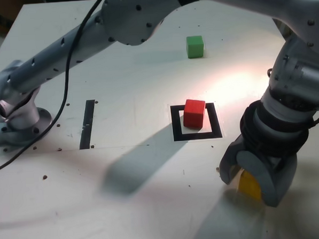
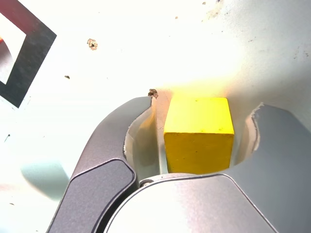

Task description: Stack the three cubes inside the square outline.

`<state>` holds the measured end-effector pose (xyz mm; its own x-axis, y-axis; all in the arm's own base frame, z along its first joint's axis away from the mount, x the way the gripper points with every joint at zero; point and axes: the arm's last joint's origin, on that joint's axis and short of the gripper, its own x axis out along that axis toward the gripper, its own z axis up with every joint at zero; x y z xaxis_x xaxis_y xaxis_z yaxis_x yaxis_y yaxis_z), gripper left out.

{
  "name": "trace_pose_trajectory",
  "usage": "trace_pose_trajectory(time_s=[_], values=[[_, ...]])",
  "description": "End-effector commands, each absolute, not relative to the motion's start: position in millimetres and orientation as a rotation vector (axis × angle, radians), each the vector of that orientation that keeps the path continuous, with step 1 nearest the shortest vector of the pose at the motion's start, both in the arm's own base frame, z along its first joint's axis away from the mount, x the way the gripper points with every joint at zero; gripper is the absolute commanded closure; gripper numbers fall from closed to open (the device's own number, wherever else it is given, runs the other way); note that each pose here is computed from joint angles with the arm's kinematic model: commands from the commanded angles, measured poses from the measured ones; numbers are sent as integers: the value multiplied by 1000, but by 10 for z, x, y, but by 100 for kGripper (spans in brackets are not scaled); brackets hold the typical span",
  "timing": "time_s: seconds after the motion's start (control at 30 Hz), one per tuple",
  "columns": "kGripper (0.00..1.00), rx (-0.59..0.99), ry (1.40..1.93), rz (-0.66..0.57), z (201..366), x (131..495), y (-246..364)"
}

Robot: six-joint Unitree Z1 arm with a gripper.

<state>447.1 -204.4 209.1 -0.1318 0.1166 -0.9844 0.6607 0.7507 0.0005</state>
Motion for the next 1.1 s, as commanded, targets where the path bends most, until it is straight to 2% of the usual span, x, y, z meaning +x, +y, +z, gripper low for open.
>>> trace_pose_trajectory(time_s=[0.0, 0.3, 0.57, 0.77, 1.07], values=[[71, 631, 1675, -525, 2073, 4464, -2050], [71, 632, 1678, -524, 2091, 4452, -2044], [71, 631, 1674, -510, 2245, 4377, -1989], [71, 619, 1678, -480, 2433, 4283, -1843], [70, 540, 1696, -367, 2876, 3966, -1373]])
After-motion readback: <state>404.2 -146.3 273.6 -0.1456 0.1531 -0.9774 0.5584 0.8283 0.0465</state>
